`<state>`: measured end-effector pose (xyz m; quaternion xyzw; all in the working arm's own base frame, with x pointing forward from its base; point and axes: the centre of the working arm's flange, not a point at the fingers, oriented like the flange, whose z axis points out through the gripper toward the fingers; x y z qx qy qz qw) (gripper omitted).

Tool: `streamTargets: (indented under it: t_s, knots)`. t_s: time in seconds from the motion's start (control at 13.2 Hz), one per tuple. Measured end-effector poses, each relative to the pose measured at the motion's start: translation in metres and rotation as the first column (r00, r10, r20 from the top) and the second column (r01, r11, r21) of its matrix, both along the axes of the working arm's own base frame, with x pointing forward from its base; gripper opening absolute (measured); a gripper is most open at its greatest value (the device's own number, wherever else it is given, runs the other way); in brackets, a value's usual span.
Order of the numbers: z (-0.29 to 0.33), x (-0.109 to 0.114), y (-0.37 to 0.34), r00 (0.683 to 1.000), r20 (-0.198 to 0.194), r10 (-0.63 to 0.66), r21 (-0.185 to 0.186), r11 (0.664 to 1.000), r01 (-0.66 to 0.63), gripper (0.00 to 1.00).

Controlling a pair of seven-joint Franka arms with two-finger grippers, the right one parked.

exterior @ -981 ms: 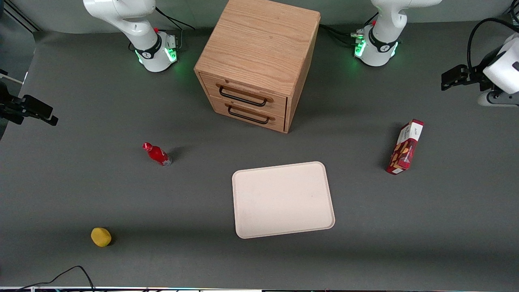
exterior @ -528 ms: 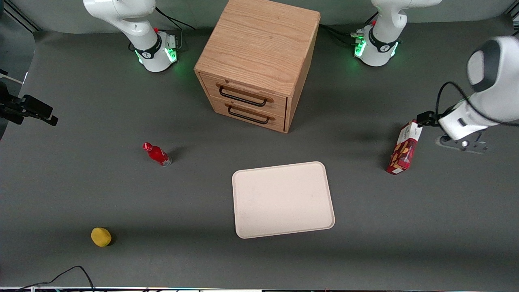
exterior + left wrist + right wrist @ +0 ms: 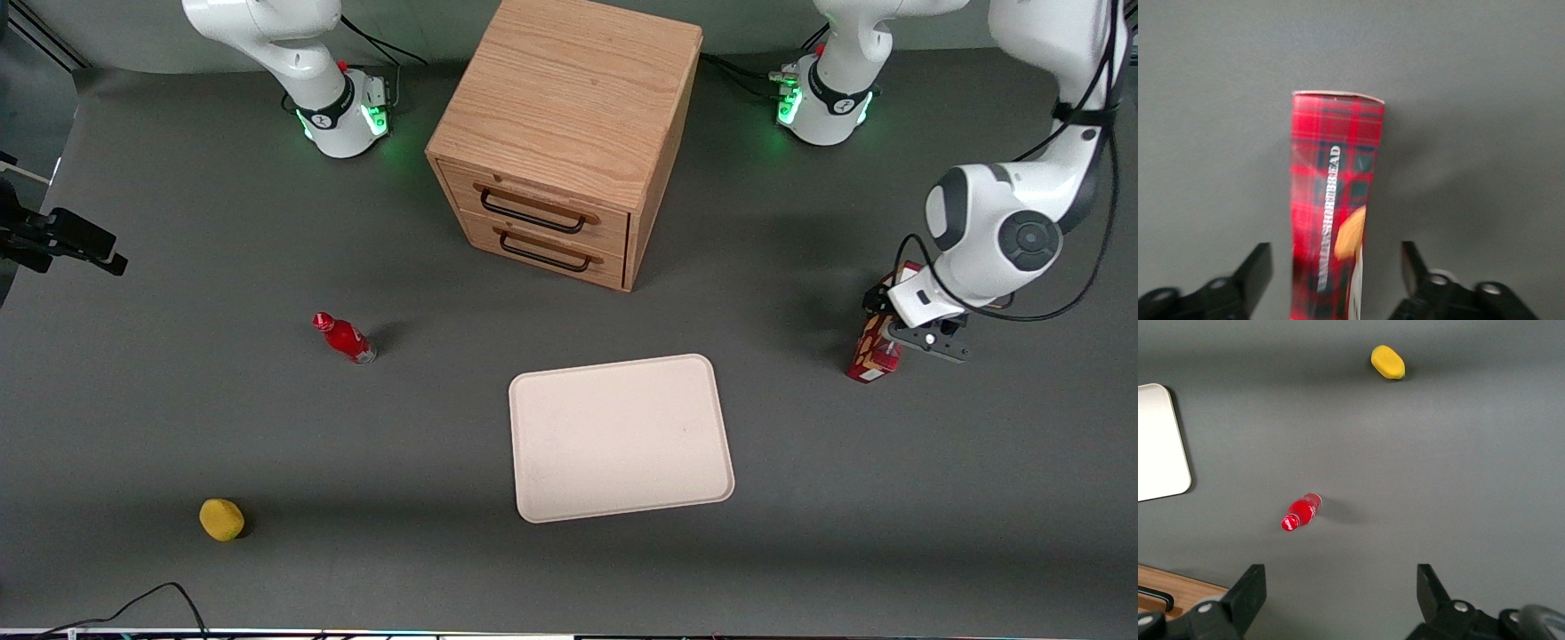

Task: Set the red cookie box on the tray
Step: 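Lower the open left gripper over the red plaid shortbread box, then close the left gripper on the box end and lift it upright, then carry the box with the left gripper over the white tray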

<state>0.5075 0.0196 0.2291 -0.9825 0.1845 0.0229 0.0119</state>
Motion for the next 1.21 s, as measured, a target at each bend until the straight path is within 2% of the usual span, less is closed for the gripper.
streamTargets:
  t_s: [0.15,0.3,0.38,0.6,0.68,0.83,0.98,1.06,1.21]
  knots:
    - [-0.014,-0.001,0.002,1.0,-0.012,0.014,-0.005,1.0,-0.014,0.5]
    - [-0.001,0.01,0.002,0.999,-0.03,0.018,-0.006,1.0,-0.019,0.26]
    - [0.012,0.019,0.003,0.998,-0.051,0.02,-0.006,1.0,-0.02,0.2]
    - [0.08,0.057,0.001,0.992,-0.118,0.049,-0.006,0.999,-0.05,0.18]
    - [0.112,0.071,-0.005,0.989,-0.128,0.08,-0.009,0.997,-0.082,0.16]
    - [0.183,0.095,-0.036,0.975,-0.128,0.18,-0.016,0.983,-0.184,0.16]
    - [0.235,0.106,-0.099,0.951,-0.091,0.297,-0.025,0.953,-0.3,0.16]
    - [0.245,0.107,-0.14,0.934,-0.082,0.348,-0.035,0.936,-0.351,0.16]
    - [0.227,0.104,-0.223,0.902,-0.099,0.421,-0.049,0.903,-0.427,0.16]
